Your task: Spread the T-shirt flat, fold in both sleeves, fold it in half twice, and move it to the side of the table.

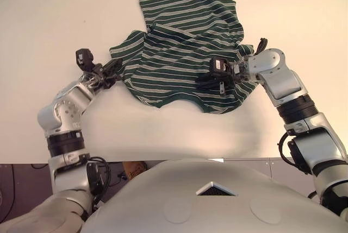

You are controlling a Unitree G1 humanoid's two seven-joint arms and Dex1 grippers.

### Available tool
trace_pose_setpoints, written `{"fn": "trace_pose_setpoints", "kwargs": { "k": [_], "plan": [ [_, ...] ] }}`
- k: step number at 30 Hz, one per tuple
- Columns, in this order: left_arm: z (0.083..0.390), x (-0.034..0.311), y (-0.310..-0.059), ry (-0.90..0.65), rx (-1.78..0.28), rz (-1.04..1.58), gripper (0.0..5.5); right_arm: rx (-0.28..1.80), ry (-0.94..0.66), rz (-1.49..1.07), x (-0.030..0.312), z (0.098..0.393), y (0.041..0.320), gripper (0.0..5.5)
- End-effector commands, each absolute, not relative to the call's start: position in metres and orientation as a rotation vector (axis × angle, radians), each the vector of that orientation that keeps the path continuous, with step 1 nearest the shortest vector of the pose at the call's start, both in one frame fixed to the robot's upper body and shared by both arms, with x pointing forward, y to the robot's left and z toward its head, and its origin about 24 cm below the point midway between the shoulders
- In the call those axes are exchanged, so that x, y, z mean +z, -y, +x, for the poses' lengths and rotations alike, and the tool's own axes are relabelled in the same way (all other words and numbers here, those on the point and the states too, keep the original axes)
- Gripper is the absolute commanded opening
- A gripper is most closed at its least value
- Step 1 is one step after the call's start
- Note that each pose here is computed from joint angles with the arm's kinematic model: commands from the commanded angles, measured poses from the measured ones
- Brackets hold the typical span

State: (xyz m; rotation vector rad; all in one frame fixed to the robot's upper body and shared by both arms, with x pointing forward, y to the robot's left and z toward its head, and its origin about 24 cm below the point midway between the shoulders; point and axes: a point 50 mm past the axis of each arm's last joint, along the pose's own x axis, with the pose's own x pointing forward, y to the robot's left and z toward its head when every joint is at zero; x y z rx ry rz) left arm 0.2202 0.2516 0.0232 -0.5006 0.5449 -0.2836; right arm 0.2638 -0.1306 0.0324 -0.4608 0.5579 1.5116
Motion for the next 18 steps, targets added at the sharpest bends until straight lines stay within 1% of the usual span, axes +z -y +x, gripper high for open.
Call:
{"fn": "trace_pose_setpoints", "kwargs": {
  "k": [1, 4, 7, 9, 11, 12, 14, 16, 18],
  "plan": [
    [0.198, 0.029, -0.250, -0.545, -0.276, -0.458, 0.03, 1.519, -0.721, -0.495, 0.014, 0.247, 0.155, 0.88],
    [0.189, 0.038, -0.243, -0.494, -0.281, -0.364, 0.03, 1.528, -0.701, -0.474, 0.020, 0.250, 0.153, 0.88],
    [0.198, 0.058, -0.240, -0.445, -0.332, -0.172, 0.03, 1.608, -0.694, -0.405, 0.029, 0.236, 0.148, 0.88],
    [0.195, 0.064, -0.236, -0.468, -0.371, -0.079, 0.03, 1.658, -0.715, -0.398, 0.029, 0.226, 0.148, 0.88],
    [0.189, 0.067, -0.234, -0.516, -0.398, -0.006, 0.03, 1.658, -0.726, -0.384, 0.028, 0.222, 0.148, 0.88],
    [0.188, 0.069, -0.236, -0.534, -0.406, 0.062, 0.03, 1.654, -0.706, -0.375, 0.029, 0.222, 0.147, 0.88],
    [0.188, 0.073, -0.236, -0.542, -0.426, 0.163, 0.03, 1.603, -0.658, -0.355, 0.032, 0.227, 0.142, 0.88],
    [0.186, 0.078, -0.225, -0.536, -0.535, 0.285, 0.03, 1.535, -0.600, -0.324, 0.038, 0.238, 0.137, 0.88],
    [0.183, 0.078, -0.209, -0.538, -0.681, 0.428, 0.03, 1.469, -0.554, -0.273, 0.047, 0.251, 0.134, 0.88]
  ]
}}
